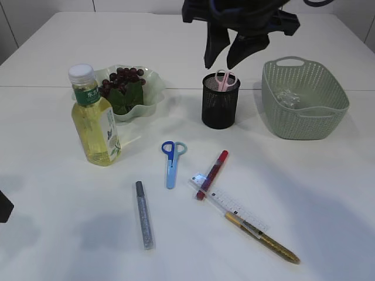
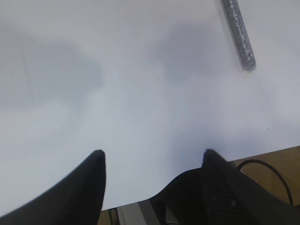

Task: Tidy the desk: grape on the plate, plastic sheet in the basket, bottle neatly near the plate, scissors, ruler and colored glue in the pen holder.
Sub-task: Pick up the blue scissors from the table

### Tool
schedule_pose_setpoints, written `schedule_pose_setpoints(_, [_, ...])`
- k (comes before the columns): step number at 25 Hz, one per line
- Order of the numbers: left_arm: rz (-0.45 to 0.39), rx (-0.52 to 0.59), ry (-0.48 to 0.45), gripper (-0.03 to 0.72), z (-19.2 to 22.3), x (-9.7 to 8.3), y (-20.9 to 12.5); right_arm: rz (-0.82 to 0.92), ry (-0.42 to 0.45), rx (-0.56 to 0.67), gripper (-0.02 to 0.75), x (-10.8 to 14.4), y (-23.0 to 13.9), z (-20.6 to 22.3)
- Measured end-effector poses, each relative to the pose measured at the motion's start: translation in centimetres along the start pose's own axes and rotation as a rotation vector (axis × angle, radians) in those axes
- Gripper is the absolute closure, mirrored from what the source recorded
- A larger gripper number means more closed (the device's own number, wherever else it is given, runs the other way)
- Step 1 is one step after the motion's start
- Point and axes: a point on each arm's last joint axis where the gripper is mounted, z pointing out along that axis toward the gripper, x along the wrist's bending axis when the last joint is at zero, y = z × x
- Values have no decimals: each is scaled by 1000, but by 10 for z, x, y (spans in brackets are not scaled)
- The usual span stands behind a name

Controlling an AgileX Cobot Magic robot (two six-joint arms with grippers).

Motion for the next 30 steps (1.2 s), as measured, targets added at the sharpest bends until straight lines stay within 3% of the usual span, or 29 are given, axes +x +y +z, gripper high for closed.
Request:
schedule_pose_setpoints(15, [0, 0, 0, 220, 0, 0, 0, -58, 5, -14, 428, 56, 28, 66])
schedule_pose_setpoints(30, [0, 0, 0, 221, 0, 0, 0, -24, -98, 151, 432, 51, 12, 171])
